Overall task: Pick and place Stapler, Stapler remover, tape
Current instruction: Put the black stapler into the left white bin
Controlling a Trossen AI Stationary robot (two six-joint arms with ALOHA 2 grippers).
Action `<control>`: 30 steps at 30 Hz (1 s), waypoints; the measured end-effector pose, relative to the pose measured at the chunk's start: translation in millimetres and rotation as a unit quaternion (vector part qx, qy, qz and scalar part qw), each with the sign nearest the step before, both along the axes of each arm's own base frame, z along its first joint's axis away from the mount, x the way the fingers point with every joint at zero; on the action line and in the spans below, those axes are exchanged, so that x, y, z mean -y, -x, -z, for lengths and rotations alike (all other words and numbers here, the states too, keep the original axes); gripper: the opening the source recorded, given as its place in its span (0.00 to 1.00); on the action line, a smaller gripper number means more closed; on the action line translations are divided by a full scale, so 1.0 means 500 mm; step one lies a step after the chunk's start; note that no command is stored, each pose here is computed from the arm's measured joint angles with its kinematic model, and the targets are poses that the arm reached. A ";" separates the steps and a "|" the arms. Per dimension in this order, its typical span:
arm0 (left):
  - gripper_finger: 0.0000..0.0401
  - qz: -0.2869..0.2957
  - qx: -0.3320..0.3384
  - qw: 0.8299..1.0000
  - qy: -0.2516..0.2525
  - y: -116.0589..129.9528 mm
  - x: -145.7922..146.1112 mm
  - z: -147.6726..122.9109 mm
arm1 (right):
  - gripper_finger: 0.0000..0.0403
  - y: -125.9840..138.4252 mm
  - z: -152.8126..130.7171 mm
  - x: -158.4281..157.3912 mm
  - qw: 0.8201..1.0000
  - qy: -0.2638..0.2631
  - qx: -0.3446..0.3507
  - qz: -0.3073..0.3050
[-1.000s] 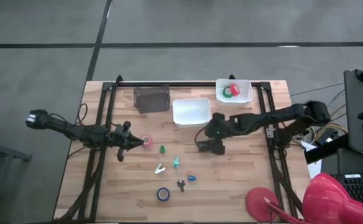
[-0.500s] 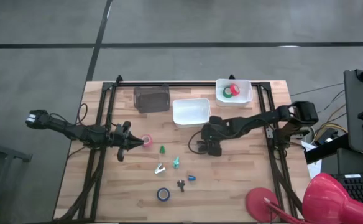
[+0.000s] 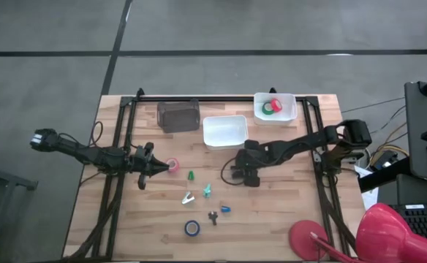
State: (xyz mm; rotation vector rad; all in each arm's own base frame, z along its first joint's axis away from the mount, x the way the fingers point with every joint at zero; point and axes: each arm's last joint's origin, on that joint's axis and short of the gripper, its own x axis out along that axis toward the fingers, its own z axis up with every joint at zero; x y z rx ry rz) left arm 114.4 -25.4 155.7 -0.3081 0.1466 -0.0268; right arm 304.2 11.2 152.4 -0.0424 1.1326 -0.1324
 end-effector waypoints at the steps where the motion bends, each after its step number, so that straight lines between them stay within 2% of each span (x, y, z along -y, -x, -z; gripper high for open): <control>1: 0.10 0.000 0.000 1.000 0.000 0.000 0.000 0.000 | 0.49 -0.002 0.001 -0.002 1.000 0.000 0.003 -0.001; 11: 0.10 0.000 -0.002 1.000 0.000 0.000 0.000 0.001 | 0.40 -0.013 0.017 -0.003 1.000 -0.002 0.004 0.003; 25: 0.10 0.000 0.000 1.000 0.000 0.000 0.000 0.000 | 0.09 -0.010 0.021 -0.004 1.000 -0.015 -0.002 0.005; 30: 0.10 0.000 0.000 1.000 0.000 0.000 0.000 0.000 | 0.08 -0.011 0.021 -0.004 1.000 -0.018 -0.001 0.006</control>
